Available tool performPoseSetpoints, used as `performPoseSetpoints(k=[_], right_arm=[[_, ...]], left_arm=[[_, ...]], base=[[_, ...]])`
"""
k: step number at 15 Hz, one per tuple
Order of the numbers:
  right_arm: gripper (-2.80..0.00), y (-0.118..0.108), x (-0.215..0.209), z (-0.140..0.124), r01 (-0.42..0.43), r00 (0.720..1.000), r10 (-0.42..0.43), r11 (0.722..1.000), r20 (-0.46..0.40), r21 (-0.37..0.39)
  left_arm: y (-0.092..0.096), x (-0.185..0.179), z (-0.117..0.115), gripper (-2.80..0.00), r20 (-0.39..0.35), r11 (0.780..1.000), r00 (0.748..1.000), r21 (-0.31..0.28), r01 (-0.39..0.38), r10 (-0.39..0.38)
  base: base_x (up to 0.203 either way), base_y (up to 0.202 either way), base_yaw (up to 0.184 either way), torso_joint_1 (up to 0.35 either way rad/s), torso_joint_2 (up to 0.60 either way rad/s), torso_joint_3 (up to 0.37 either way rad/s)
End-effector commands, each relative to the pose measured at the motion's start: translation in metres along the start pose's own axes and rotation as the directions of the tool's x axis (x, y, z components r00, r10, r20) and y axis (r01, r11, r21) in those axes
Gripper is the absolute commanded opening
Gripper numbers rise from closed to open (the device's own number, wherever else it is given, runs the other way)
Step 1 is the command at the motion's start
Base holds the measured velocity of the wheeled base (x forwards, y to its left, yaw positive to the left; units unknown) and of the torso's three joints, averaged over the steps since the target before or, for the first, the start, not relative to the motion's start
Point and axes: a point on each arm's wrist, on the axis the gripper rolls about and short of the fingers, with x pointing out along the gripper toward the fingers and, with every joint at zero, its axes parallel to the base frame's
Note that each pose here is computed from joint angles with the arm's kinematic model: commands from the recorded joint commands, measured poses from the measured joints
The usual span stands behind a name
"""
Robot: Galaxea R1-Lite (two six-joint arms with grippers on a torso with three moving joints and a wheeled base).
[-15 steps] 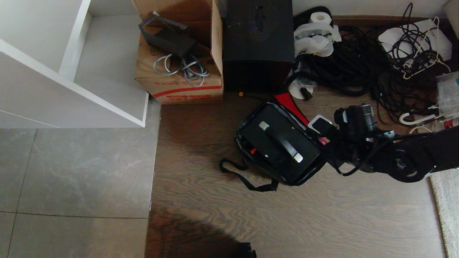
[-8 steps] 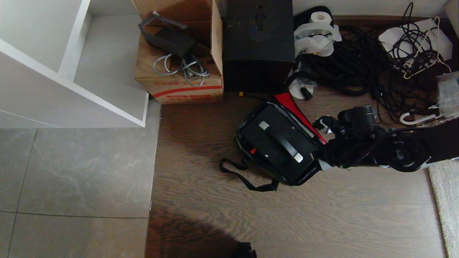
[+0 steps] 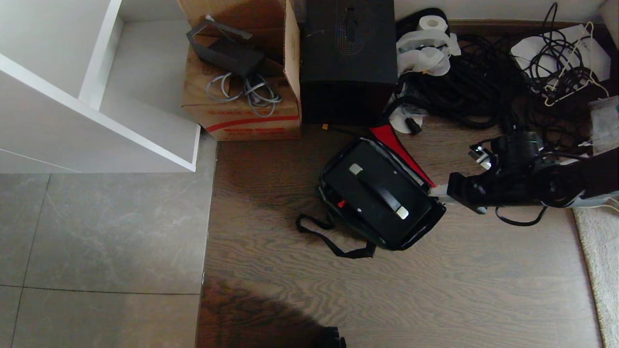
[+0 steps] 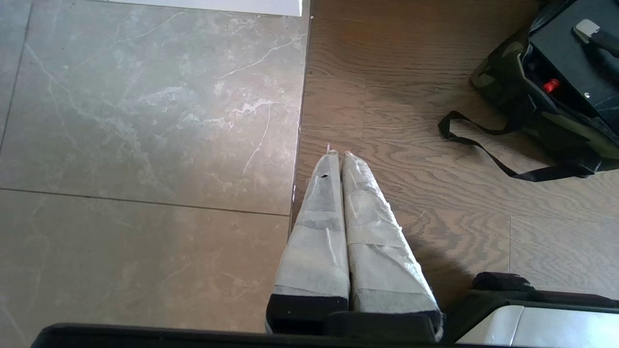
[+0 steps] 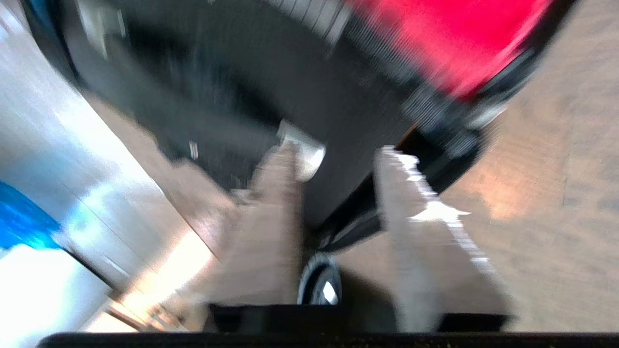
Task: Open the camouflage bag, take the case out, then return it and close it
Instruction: Close the top of the storage box
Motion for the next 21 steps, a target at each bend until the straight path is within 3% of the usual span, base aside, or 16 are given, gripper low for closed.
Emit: performPoseSetpoints(k=[1, 4, 7, 9, 14, 17, 20, 21], right_arm=[[0.00, -0.026, -0.007, 0.017, -0.012, 1.000, 0.011, 0.999, 0.027, 0.044], [0.00, -0.046, -0.008, 0.017, -0.012, 1.000, 0.011, 0.996, 0.009, 0.091], [0.00, -0.049, -0.007, 0.020, -0.020, 1.000, 0.017, 0.970, 0.017, 0.243], [0.00, -0.050, -0.010, 0.025, -0.064, 0.998, 0.061, 0.956, 0.020, 0.287], [0.00, -0.067, -0.010, 0.040, -0.121, 0.993, 0.115, 0.916, 0.039, 0.383], [0.00, -0.067, -0.010, 0.040, -0.122, 0.993, 0.115, 0.915, 0.040, 0.386], [0.00, -0.086, 0.019, 0.037, -0.097, 0.994, 0.105, 0.853, 0.013, 0.512], [0.00, -0.087, 0.020, 0.038, -0.097, 0.994, 0.105, 0.850, 0.014, 0.518]], left_arm=[[0.000, 0.001, -0.003, -2.80, -0.008, 1.000, 1.000, 0.000, -0.001, 0.001], [0.000, 0.001, -0.003, -2.80, -0.008, 1.000, 1.000, 0.001, -0.001, 0.001], [0.000, 0.001, -0.003, -2.80, -0.008, 1.000, 1.000, 0.000, -0.001, 0.001], [0.000, 0.001, -0.003, -2.80, -0.008, 1.000, 1.000, 0.000, -0.001, 0.001], [0.000, 0.001, -0.003, -2.80, -0.008, 1.000, 1.000, 0.000, -0.001, 0.001], [0.000, 0.001, -0.003, -2.80, -0.008, 1.000, 1.000, 0.001, -0.001, 0.001], [0.000, 0.001, -0.003, -2.80, -0.008, 1.000, 1.000, 0.001, -0.001, 0.001], [0.000, 0.001, -0.003, -2.80, -0.008, 1.000, 1.000, 0.001, -0.001, 0.001]], base=[[0.000, 0.000, 0.000, 0.000, 0.00, 0.000], [0.000, 0.000, 0.000, 0.000, 0.00, 0.000], [0.000, 0.000, 0.000, 0.000, 0.00, 0.000], [0.000, 0.000, 0.000, 0.000, 0.00, 0.000], [0.000, 0.000, 0.000, 0.000, 0.00, 0.000], [0.000, 0.000, 0.000, 0.000, 0.00, 0.000], [0.000, 0.000, 0.000, 0.000, 0.00, 0.000], [0.000, 0.000, 0.000, 0.000, 0.00, 0.000]])
